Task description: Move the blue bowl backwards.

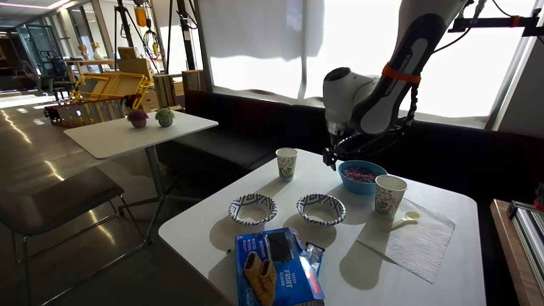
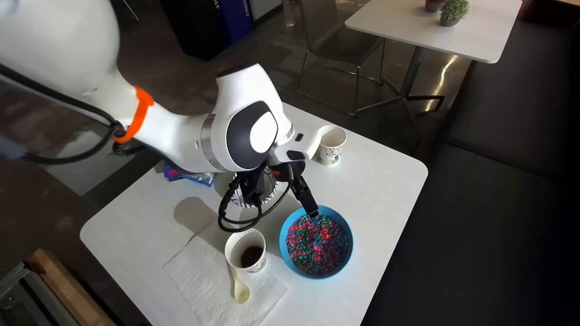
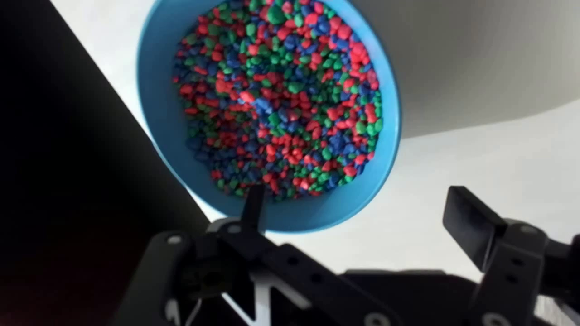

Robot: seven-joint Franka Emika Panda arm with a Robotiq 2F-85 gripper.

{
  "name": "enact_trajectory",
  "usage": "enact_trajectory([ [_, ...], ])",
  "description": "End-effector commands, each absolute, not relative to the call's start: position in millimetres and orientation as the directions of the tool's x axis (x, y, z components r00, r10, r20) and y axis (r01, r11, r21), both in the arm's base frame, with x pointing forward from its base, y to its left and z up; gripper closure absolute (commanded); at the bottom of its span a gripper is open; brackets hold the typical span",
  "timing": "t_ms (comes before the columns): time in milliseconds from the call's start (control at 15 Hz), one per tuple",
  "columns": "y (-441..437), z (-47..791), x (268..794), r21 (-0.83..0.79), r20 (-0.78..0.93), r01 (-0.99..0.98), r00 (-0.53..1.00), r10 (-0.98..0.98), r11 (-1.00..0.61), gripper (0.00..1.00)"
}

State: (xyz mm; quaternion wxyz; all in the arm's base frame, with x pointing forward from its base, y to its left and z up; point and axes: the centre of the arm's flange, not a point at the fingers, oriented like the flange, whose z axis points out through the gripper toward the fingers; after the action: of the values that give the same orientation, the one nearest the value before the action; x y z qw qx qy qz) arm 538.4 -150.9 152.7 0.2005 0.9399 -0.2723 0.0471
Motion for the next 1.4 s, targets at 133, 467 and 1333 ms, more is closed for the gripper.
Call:
enact_trajectory([
  [133, -117, 92, 576, 0.407, 0.273, -0.567, 0.824, -0.497, -0.716, 0.0],
  [467, -118, 96, 586, 0.46, 0.317, -0.6, 0.8, -0.51, -0.655, 0.0],
  [1333, -137, 85, 583, 0.478, 0.253, -0.647, 0.749, -0.613, -0.594, 0.44],
])
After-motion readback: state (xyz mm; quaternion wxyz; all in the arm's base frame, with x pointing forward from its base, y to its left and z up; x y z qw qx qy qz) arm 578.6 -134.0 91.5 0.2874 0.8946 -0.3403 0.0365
